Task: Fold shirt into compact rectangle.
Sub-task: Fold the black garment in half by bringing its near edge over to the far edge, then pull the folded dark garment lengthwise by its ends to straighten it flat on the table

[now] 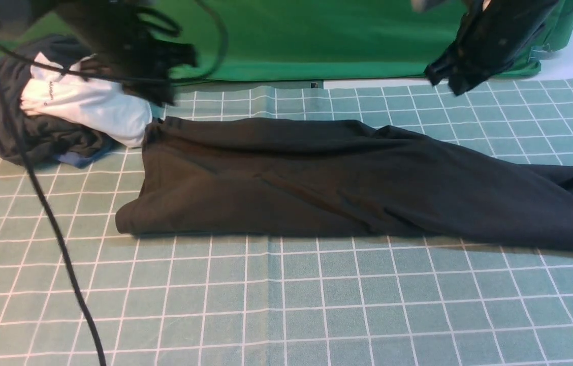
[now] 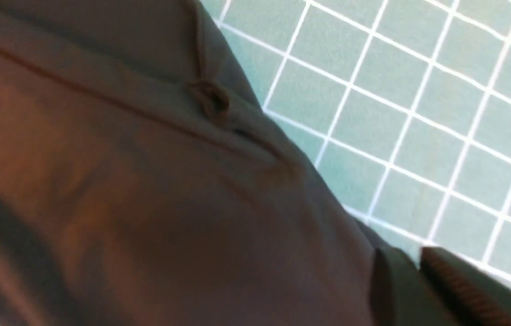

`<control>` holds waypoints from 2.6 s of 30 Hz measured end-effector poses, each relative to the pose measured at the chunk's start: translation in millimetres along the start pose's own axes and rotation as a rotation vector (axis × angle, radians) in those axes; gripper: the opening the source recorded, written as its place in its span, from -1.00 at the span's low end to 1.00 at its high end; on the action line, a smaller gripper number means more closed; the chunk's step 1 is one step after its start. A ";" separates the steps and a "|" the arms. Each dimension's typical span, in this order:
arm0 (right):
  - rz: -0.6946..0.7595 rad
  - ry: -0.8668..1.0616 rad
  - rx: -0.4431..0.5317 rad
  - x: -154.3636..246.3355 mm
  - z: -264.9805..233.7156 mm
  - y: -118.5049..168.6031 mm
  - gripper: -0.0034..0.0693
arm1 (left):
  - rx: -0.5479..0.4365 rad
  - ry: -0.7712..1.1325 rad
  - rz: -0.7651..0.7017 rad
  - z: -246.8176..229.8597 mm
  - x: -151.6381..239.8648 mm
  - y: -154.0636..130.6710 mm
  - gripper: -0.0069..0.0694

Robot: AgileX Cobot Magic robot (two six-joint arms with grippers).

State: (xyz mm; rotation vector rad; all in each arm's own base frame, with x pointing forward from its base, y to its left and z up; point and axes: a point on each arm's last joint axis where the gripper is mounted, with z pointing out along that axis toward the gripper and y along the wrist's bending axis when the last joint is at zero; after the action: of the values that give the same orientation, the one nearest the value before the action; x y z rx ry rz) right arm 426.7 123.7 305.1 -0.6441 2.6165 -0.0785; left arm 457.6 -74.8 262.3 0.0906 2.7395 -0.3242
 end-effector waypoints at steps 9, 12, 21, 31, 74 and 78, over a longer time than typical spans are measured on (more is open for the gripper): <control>0.002 0.027 -0.003 5.0 -14.9 -0.7 -0.92 | 0.090 0.109 0.170 83.0 27.3 -85.6 -0.81; 0.006 0.033 -0.014 5.5 -14.9 0.3 -0.92 | 0.077 0.086 0.182 113.2 30.5 -88.0 -0.81; -0.018 0.047 -0.060 9.5 -31.6 7.9 -0.92 | 0.010 -0.256 0.120 133.3 -6.9 -63.3 -0.79; 0.101 0.068 0.009 57.3 -69.5 -44.5 -0.90 | -0.020 -0.131 0.128 57.3 -32.2 -45.6 -0.79; 0.227 0.221 -0.085 98.4 77.7 -117.5 -0.89 | -0.129 0.270 0.214 72.5 104.2 -32.4 -0.79; 0.207 0.215 -0.053 95.1 75.7 -122.3 -0.89 | -0.131 0.274 0.215 72.4 104.5 -32.2 -0.79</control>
State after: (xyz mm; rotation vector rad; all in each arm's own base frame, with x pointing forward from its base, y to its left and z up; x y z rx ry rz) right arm 436.3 -24.6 217.6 -0.3973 2.8858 -0.0154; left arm 383.5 -121.2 164.5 0.4194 2.9756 -0.0761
